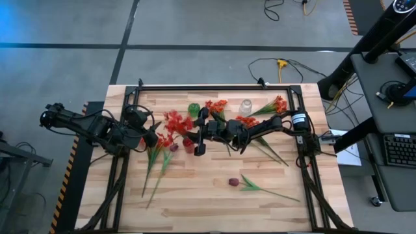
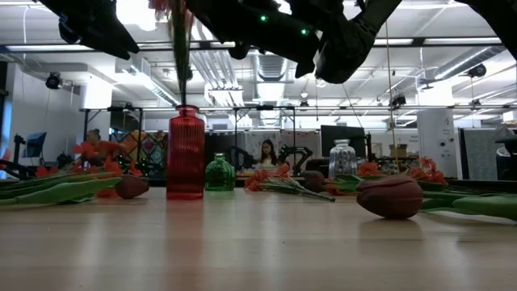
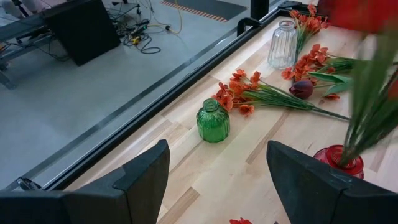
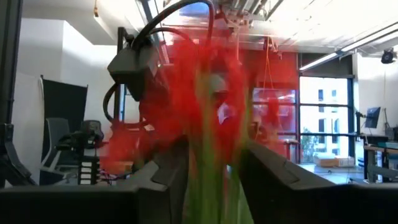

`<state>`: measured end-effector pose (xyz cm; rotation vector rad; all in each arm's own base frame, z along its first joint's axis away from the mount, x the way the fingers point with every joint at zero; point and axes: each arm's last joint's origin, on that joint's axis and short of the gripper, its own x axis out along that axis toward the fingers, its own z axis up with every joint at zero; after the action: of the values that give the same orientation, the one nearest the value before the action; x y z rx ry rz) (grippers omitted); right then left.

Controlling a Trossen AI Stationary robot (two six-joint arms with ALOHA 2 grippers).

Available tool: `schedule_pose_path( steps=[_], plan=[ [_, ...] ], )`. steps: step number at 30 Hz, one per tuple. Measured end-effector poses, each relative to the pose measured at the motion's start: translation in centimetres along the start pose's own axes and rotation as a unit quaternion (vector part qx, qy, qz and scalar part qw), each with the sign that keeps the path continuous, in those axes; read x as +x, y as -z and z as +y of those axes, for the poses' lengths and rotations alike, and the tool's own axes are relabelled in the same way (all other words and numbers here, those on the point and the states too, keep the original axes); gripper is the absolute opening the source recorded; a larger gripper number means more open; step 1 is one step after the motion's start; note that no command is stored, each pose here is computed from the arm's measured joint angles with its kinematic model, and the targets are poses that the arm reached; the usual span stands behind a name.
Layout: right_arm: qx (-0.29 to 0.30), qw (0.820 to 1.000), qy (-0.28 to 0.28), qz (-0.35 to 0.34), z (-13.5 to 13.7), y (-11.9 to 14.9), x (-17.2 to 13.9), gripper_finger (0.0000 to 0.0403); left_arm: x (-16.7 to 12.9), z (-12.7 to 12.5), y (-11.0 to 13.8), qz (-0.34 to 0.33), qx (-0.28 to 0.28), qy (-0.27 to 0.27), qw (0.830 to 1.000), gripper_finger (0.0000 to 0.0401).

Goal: Sort flowers into vase by color
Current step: Put the right red flowers into the red vase, then put the bottom dark red tulip into the green vase

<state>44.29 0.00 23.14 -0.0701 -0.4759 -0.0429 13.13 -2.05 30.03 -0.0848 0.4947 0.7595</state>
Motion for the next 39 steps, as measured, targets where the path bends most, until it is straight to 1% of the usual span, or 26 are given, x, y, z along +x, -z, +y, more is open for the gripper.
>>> schedule_pose_path(
  steps=[3, 11, 14, 19, 24, 27, 34, 39],
  plan=[
    [0.000, 1.000, -0.001, 0.012, 0.1, 0.2, 0.0, 0.0148, 0.0, 0.0, 0.0, 0.000, 0.000, 0.000, 1.000, 0.0251],
    [0.005, 0.996, -0.011, 0.093, 0.5, 0.1, 0.2, 0.0188, 0.0, 0.0, 0.0, 0.001, 0.001, 0.000, 1.000, 0.0251],
    [0.004, 0.994, -0.015, 0.113, 0.7, -0.7, 0.2, 0.0199, 0.0, 0.0, 0.0, 0.001, 0.001, 0.000, 1.000, 0.0251],
    [-0.002, 0.989, 0.004, 0.150, 0.8, -2.2, 0.3, 0.0210, 0.0, 0.0, 0.0, 0.001, 0.001, 0.000, 1.000, 0.0251],
    [-0.008, 0.977, 0.019, 0.213, 0.7, -2.9, 0.0, 0.0218, 0.0, 0.0, 0.0, 0.002, 0.001, 0.000, 1.000, 0.0251],
    [-0.010, 0.968, 0.032, 0.248, 0.6, -4.0, -0.3, 0.0221, 0.0, -0.1, 0.0, 0.002, 0.002, 0.000, 1.000, 0.0251],
    [0.018, 0.959, 0.038, 0.280, 0.2, -7.6, -1.0, 0.0222, 0.1, -0.1, 0.0, 0.003, 0.003, 0.000, 1.000, 0.0251],
    [0.029, 0.949, 0.041, 0.313, 0.0, -9.8, -1.8, 0.0221, 0.1, -0.2, 0.0, 0.002, 0.002, 0.000, 1.000, 0.0251]
  ],
)
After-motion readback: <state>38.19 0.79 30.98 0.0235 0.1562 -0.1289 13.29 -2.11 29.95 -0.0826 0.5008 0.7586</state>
